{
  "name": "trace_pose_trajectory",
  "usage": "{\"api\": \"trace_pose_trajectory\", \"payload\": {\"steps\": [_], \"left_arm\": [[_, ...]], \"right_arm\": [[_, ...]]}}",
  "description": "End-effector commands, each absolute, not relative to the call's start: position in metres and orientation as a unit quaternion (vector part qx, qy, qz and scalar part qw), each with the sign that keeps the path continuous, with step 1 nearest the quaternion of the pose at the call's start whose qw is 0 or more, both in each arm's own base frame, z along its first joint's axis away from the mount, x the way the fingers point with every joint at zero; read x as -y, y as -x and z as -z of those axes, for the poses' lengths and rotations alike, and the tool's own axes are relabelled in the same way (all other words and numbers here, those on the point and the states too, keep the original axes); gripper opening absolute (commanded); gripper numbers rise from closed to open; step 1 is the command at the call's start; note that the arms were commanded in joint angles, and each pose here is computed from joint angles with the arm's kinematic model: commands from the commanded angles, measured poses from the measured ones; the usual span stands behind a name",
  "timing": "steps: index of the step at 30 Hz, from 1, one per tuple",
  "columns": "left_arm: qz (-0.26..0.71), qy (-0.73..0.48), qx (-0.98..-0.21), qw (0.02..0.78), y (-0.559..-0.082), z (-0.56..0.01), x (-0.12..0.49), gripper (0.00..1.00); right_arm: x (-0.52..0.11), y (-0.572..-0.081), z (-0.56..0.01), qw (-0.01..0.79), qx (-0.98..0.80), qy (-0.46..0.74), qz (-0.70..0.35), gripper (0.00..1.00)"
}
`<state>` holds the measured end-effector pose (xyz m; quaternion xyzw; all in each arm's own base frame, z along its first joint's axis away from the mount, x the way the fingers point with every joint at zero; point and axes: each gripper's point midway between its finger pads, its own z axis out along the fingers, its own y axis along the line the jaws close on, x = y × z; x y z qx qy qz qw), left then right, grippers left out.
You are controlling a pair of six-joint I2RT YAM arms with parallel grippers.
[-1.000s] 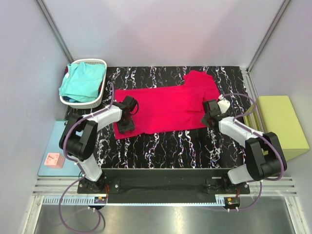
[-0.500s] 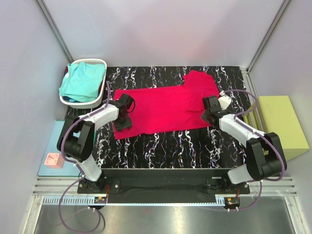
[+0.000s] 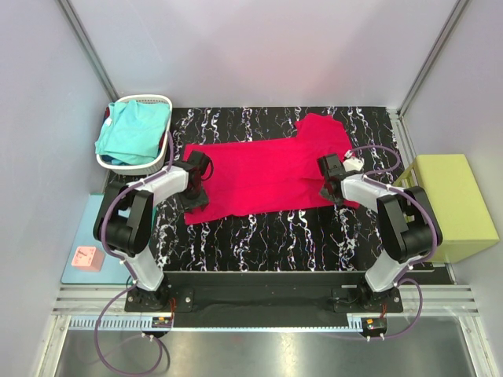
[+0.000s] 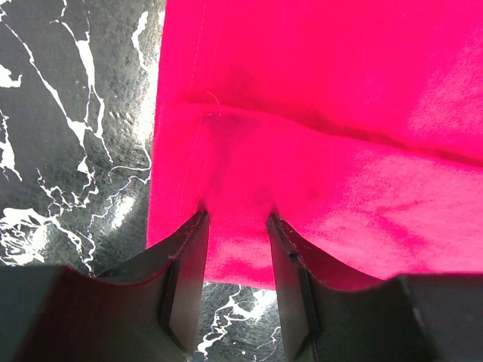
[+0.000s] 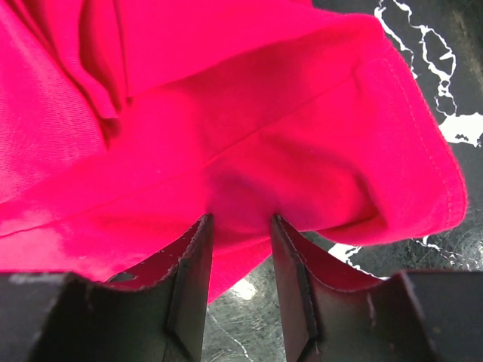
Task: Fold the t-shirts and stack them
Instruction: Fold the flattened tshirt in 1/3 of the way
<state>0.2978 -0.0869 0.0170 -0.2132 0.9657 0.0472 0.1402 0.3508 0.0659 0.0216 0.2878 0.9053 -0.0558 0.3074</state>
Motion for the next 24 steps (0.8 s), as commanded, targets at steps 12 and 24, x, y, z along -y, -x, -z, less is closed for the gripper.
{"api": "trace_pose_trajectory", "payload": {"steps": [12, 24], "left_arm": [[-0.036, 0.209, -0.968, 0.132, -0.306, -0.022, 0.082, 0.4], [-0.035, 0.207, -0.968, 0.137, -0.303, -0.023, 0.081, 0.42]], "right_arm": [[-0.061, -0.321, -0.022, 0.274, -0.915, -0.289, 0.069, 0.48], [-0.053, -0.357, -0.103, 0.402, -0.863, -0.303, 0.039, 0.64]]}}
